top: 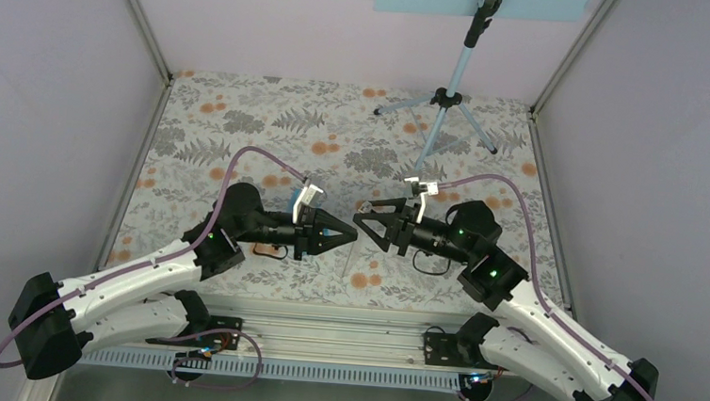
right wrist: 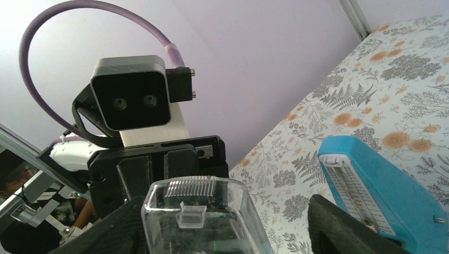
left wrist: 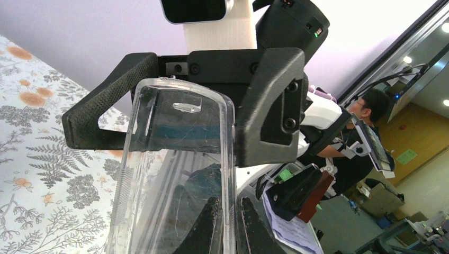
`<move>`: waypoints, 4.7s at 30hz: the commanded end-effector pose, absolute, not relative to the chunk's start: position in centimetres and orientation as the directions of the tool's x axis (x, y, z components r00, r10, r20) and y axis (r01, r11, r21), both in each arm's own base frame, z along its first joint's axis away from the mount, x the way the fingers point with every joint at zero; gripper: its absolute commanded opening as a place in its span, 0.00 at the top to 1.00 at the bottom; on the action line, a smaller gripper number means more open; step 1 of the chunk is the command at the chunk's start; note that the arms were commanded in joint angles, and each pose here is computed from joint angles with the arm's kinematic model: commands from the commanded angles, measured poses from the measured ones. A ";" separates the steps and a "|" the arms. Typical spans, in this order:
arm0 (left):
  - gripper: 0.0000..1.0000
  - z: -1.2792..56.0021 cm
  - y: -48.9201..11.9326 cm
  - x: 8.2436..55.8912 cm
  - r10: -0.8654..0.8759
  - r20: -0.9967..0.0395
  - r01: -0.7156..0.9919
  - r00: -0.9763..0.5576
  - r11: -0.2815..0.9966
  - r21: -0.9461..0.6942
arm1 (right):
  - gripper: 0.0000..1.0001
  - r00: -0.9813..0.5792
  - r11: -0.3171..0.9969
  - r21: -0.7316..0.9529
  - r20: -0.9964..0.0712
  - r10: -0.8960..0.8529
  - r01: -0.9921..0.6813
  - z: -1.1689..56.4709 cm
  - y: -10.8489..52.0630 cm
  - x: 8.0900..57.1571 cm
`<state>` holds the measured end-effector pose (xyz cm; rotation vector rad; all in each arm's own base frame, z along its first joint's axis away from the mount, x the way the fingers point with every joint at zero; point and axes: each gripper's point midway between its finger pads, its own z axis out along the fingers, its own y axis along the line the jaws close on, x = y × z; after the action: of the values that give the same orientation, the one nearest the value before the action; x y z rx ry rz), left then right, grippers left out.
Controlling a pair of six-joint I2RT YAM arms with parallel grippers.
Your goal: Pack up the instrument practice props
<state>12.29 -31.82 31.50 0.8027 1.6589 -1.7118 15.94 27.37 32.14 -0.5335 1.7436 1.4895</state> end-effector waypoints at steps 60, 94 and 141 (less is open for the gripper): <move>0.47 19.9 -20.8 28.3 0.077 -0.681 0.574 -0.728 0.612 -0.544 | 0.60 -0.273 0.479 0.289 -0.956 0.105 -0.829 24.7 29.8 16.6; 0.61 17.9 -21.2 26.5 0.131 -0.691 0.642 -0.711 0.521 -0.562 | 0.62 0.061 0.723 0.078 -0.984 0.165 -0.687 24.4 35.6 20.7; 0.63 18.0 -21.4 26.2 0.134 -0.689 0.649 -0.712 0.500 -0.573 | 0.62 0.040 0.825 0.064 -0.994 0.104 -0.562 19.8 36.5 22.2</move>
<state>27.36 -21.62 20.16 0.6365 2.0914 -1.1486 21.79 37.12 19.06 -0.4365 1.4721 0.5760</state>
